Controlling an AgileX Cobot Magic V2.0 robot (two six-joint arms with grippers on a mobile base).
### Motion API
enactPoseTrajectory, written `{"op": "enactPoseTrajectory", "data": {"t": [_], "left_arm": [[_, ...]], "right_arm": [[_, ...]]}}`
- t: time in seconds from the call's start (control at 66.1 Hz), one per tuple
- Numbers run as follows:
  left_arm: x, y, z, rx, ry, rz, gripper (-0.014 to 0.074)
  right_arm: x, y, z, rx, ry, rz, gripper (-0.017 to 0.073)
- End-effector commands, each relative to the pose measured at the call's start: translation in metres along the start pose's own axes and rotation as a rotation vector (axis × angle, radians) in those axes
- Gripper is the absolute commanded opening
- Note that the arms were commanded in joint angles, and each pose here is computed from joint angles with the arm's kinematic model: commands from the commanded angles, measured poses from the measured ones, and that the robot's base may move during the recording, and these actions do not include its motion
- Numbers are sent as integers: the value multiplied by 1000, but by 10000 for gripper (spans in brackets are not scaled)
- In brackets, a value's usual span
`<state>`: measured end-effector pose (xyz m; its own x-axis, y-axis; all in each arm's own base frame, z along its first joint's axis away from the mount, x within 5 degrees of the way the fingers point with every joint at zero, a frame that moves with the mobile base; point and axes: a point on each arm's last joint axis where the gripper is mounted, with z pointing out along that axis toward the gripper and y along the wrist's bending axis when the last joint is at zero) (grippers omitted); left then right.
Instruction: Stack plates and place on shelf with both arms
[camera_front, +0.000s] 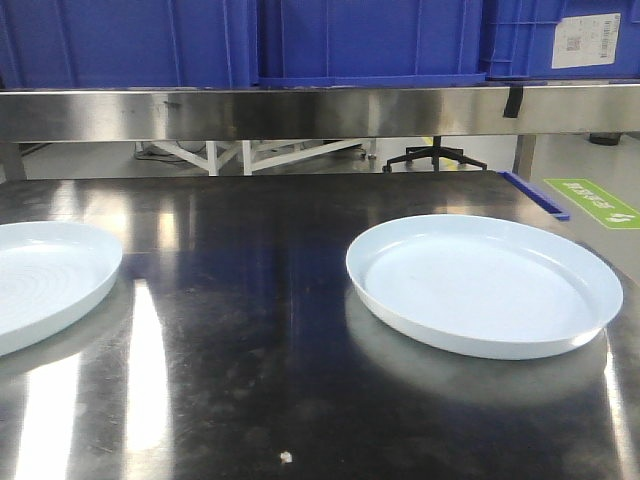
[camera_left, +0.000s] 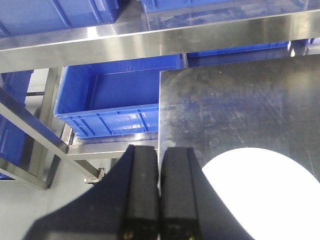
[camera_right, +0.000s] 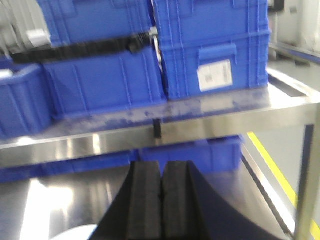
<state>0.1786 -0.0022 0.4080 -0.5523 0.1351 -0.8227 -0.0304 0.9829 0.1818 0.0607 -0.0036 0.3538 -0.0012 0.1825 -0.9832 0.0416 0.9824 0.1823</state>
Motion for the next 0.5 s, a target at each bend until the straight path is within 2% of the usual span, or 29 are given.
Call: {"op": "enactPoseTrajectory", "data": {"t": [0.0, 0.151, 0.363, 0.484], "left_arm": [[-13, 3, -10, -5, -96, 1, 86], [-10, 3, -10, -10, -62, 0, 86], [-9, 3, -10, -11, -57, 0, 86], [-10, 3, -10, -10, -62, 0, 86]], "right_arm": [[-34, 6, 27, 19, 37, -32, 57], [-56, 12, 72, 49, 188, -13, 57], [-53, 19, 113, 16, 287, 120, 57], [-47, 19, 125, 17, 309, 136, 57]]}}
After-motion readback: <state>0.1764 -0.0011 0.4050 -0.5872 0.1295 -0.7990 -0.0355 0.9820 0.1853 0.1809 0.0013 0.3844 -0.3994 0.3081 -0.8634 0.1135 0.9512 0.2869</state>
